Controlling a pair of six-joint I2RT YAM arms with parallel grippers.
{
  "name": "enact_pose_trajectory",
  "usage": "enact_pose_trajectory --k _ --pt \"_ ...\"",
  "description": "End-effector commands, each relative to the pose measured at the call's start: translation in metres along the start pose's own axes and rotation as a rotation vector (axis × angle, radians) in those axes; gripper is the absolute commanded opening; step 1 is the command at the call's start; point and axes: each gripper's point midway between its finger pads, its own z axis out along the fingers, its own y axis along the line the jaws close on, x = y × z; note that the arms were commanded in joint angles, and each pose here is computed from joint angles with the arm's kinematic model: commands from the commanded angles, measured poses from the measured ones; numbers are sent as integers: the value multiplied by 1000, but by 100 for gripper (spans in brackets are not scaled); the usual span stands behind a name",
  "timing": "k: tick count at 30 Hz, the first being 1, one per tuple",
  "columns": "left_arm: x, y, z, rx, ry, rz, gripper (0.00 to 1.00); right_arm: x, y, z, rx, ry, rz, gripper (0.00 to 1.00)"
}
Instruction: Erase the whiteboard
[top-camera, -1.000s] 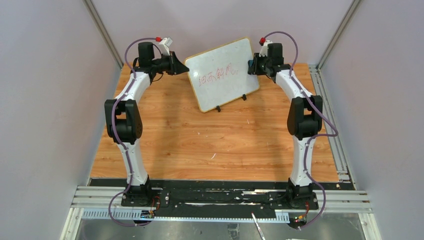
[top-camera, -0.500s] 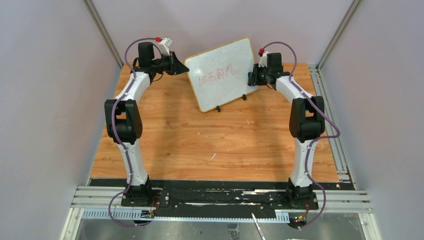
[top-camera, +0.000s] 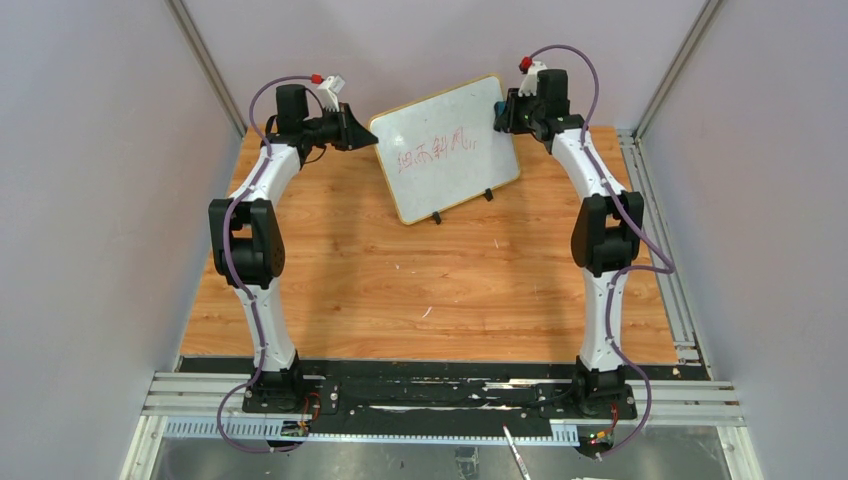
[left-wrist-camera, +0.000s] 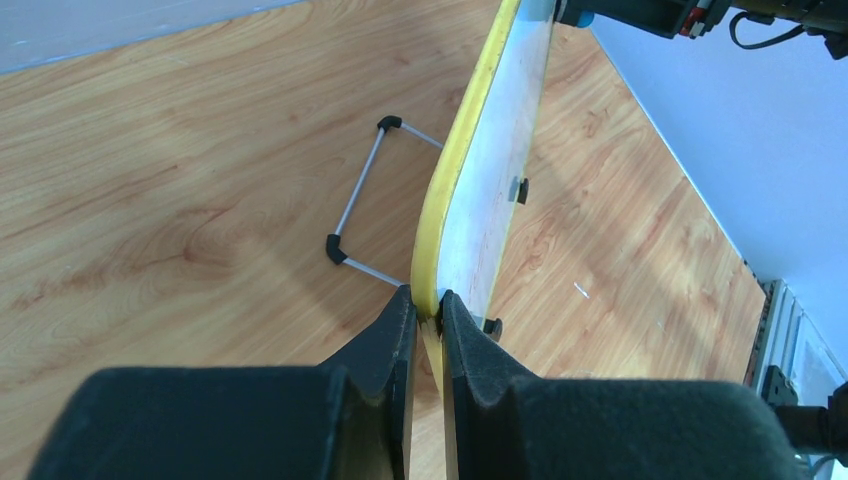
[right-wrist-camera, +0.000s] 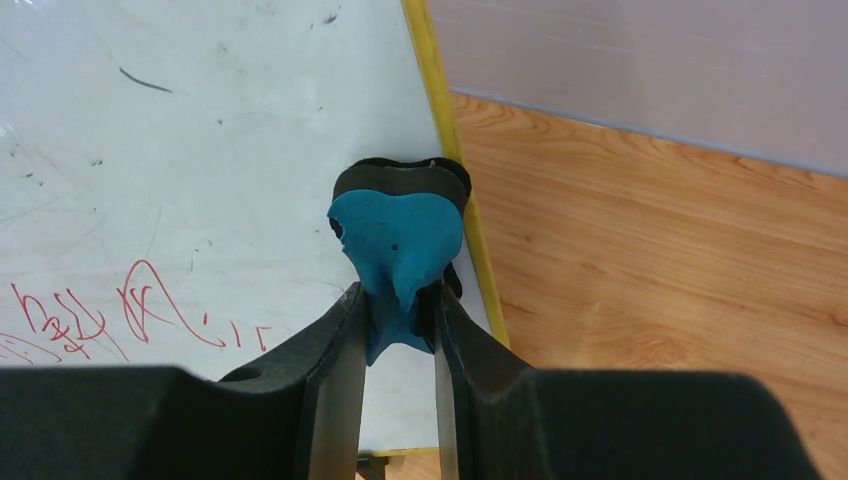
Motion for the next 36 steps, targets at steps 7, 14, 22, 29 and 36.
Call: enact_pose_trajectory --k 7,14,22,29,36 --pt "7 -2 -4 -15 32 24 0 18 8 20 -32 50 35 1" --pt "8 -3 -5 -16 37 31 0 25 2 14 -11 67 0 1" --pt "8 -3 -5 -17 35 28 0 31 -10 5 21 90 -13 1" --pt "8 -3 -4 -18 36 27 0 48 -19 -3 40 130 -29 1" --pt "8 -3 -4 -21 35 26 0 43 -11 -7 18 107 -19 1"
